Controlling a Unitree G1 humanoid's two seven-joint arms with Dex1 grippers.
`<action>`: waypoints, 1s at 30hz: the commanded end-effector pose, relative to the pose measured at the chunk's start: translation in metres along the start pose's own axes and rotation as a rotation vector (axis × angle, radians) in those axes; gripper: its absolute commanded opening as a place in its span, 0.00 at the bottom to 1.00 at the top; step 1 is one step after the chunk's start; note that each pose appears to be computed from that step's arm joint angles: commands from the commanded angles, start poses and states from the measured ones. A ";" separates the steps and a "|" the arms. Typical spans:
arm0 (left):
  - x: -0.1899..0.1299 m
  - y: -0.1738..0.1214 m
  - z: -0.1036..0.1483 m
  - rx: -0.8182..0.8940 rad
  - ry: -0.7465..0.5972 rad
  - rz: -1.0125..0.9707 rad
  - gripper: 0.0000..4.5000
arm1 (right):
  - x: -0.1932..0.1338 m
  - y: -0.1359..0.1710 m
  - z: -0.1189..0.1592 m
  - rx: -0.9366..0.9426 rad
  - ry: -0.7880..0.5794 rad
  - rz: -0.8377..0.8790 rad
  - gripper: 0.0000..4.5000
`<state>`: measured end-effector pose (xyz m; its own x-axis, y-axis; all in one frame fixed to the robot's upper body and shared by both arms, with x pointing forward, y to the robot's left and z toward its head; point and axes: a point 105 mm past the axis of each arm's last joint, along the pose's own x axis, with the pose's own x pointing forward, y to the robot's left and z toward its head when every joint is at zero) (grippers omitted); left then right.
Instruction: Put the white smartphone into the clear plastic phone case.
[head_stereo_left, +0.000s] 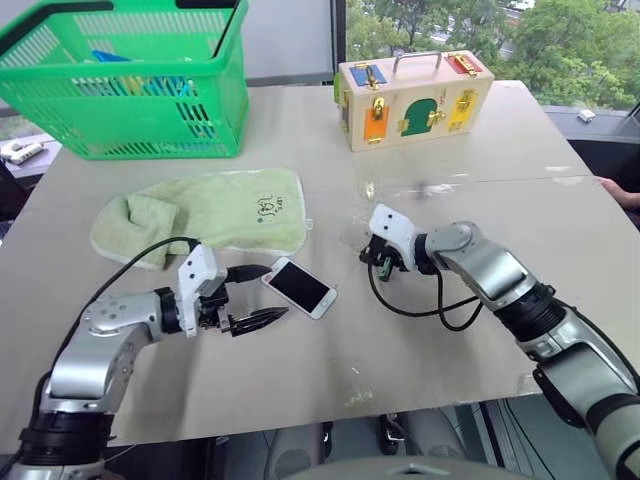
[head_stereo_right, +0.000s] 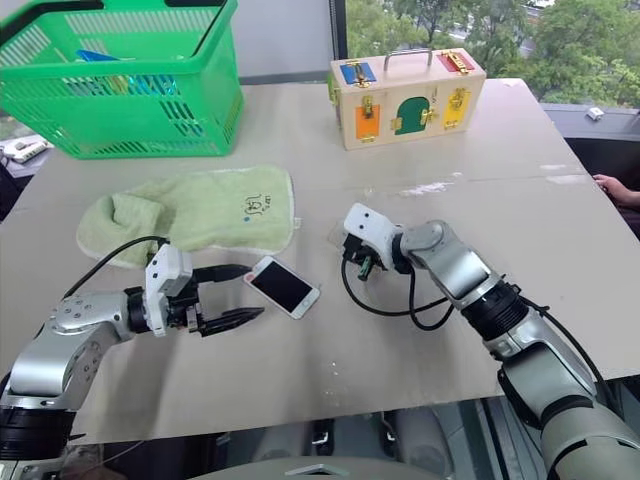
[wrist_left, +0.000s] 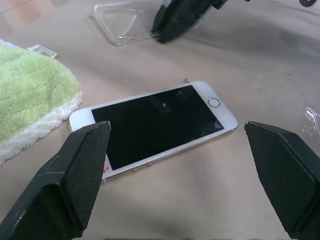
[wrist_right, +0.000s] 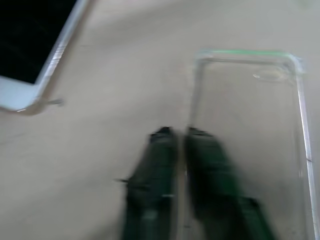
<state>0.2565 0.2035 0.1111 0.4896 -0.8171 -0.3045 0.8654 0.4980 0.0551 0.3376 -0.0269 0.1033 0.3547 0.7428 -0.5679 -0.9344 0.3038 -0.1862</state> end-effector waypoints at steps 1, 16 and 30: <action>-0.001 0.016 0.012 -0.028 -0.029 0.097 1.00 | -0.013 -0.006 0.012 -0.016 -0.071 -0.050 0.55; 0.003 0.076 0.012 -0.100 0.106 0.194 0.23 | -0.076 0.049 0.038 -0.019 -0.358 -0.003 0.86; 0.019 0.008 -0.010 -0.040 0.241 -0.199 0.01 | -0.086 0.061 0.023 -0.004 -0.358 -0.068 0.86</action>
<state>0.2875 0.2087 0.0971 0.3687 -0.7624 -0.5318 0.8984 0.4391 -0.0068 0.2548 -0.0593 0.1464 0.3989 0.8733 -0.2796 -0.9157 0.3632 -0.1719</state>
